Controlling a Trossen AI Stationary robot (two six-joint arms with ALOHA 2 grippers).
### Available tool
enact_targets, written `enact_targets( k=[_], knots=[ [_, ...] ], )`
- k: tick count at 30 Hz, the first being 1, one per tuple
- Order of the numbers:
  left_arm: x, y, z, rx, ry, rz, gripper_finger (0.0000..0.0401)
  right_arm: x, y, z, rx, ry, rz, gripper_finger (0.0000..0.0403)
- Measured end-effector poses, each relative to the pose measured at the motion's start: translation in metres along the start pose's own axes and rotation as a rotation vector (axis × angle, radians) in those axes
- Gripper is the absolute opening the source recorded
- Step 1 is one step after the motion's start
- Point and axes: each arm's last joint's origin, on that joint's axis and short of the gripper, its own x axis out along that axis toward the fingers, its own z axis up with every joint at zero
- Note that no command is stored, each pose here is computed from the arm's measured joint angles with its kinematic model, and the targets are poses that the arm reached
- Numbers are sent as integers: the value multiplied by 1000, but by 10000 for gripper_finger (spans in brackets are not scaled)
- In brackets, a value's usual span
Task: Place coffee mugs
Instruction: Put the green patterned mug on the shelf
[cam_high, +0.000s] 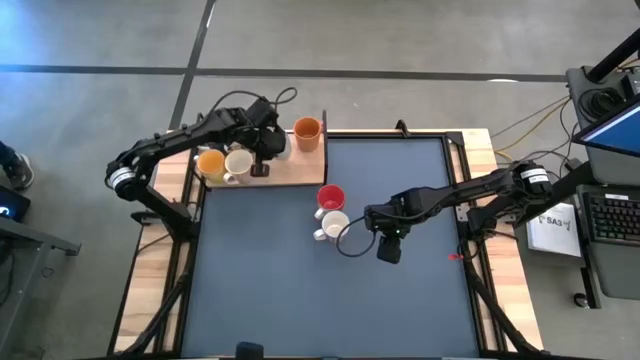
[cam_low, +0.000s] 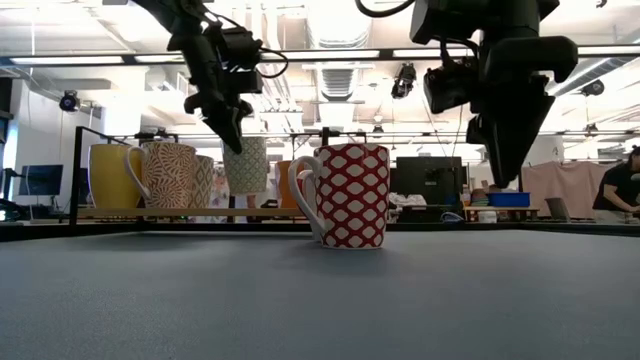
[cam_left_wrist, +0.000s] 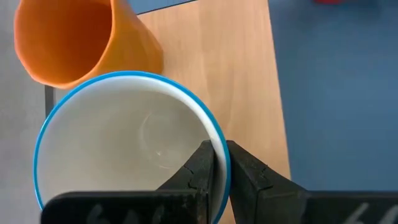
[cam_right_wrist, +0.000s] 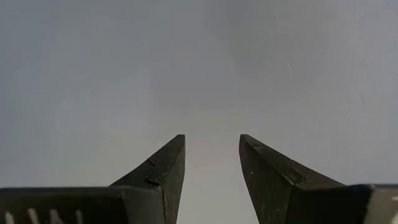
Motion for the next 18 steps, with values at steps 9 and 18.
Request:
enact_targets(
  k=[9,18],
  knots=[
    [-1,12,-11,-36,10,24,12,0,0,1,-2,-11,4,141],
    [9,17,-12,-46,-12,-20,13,0,1,2,-2,-17,7,141]
  ],
)
